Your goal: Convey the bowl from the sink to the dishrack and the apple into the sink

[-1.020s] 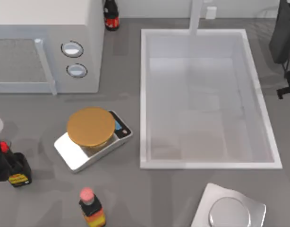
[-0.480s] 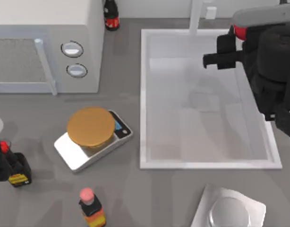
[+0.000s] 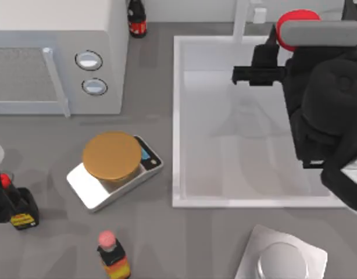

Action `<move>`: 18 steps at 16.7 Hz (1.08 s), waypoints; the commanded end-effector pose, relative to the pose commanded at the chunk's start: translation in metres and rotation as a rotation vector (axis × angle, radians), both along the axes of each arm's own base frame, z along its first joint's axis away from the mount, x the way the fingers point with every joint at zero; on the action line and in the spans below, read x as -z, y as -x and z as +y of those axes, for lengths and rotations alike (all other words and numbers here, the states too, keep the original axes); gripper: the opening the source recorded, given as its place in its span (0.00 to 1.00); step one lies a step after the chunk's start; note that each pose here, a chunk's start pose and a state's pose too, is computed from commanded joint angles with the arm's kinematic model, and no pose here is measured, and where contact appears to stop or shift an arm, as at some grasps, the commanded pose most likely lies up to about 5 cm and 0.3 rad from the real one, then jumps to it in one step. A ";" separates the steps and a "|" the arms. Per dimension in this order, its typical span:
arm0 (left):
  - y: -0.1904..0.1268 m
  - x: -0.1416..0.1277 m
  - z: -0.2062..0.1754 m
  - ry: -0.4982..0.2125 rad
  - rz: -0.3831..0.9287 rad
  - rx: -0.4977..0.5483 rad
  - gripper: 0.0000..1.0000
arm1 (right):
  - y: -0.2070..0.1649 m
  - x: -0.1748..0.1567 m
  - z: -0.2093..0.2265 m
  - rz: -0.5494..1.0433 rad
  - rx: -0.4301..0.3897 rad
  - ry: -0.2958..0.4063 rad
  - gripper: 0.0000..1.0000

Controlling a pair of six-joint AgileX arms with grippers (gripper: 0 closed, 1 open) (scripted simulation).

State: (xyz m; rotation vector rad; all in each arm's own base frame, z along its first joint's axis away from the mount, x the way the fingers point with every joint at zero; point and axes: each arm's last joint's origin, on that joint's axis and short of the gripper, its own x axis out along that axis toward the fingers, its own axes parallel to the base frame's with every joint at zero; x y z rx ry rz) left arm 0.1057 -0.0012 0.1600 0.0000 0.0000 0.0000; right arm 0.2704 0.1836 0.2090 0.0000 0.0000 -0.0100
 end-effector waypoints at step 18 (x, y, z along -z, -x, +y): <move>0.000 0.000 0.000 0.000 0.000 0.000 1.00 | -0.004 0.138 0.004 -0.010 0.000 -0.008 0.00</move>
